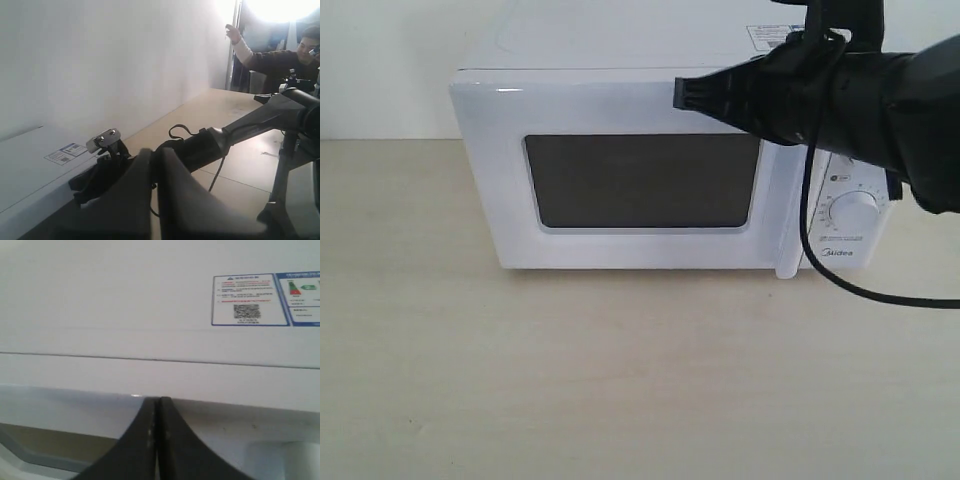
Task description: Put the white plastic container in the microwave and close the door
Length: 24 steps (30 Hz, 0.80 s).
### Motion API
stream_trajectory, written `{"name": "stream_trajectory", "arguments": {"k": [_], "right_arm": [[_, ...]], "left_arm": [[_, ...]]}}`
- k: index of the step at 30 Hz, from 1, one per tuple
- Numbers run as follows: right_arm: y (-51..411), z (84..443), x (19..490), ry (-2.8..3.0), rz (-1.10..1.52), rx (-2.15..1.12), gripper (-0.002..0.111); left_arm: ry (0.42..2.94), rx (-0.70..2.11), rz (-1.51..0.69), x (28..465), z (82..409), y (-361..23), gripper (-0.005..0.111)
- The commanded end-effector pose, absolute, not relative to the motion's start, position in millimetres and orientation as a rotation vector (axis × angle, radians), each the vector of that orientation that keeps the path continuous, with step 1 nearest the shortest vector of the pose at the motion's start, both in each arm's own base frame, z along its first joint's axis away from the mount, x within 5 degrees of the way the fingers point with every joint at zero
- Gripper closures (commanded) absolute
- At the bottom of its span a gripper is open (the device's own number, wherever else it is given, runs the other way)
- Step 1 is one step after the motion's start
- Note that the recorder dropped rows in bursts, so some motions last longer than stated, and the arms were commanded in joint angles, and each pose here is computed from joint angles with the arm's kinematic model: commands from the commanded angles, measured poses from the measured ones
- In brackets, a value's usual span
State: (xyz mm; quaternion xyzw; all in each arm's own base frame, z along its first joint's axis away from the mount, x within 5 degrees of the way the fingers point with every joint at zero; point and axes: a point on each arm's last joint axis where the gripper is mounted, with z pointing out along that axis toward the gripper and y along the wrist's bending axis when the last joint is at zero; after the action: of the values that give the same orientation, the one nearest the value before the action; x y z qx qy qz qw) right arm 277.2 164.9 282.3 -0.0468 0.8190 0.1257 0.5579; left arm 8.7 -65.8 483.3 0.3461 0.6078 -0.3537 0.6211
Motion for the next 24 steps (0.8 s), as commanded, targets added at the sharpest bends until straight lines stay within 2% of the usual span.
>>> {"name": "stream_trajectory", "arguments": {"k": [1, 9, 13, 19, 24], "right_arm": [[161.4, 275.9, 278.8, 1.962, 0.268, -0.107, 0.108], [161.9, 280.9, 275.5, 1.95, 0.275, -0.134, 0.108], [158.1, 299.3, 265.2, 1.909, 0.312, -0.13, 0.108], [139.5, 327.0, 232.9, 1.875, 0.341, -0.19, 0.108], [109.7, 328.7, 193.9, 1.823, 0.29, -0.241, 0.108]], "left_arm": [[1.392, 0.802, -0.816, 6.8, 484.0, -65.3, 0.102], [1.389, 0.798, -0.815, 7.0, 484.4, -65.2, 0.102], [1.389, 0.798, -0.815, 7.0, 484.4, -65.2, 0.102], [1.389, 0.796, -0.814, 7.1, 484.5, -65.1, 0.102], [1.4, 0.817, -0.82, 6.0, 482.8, -65.8, 0.102]]}}
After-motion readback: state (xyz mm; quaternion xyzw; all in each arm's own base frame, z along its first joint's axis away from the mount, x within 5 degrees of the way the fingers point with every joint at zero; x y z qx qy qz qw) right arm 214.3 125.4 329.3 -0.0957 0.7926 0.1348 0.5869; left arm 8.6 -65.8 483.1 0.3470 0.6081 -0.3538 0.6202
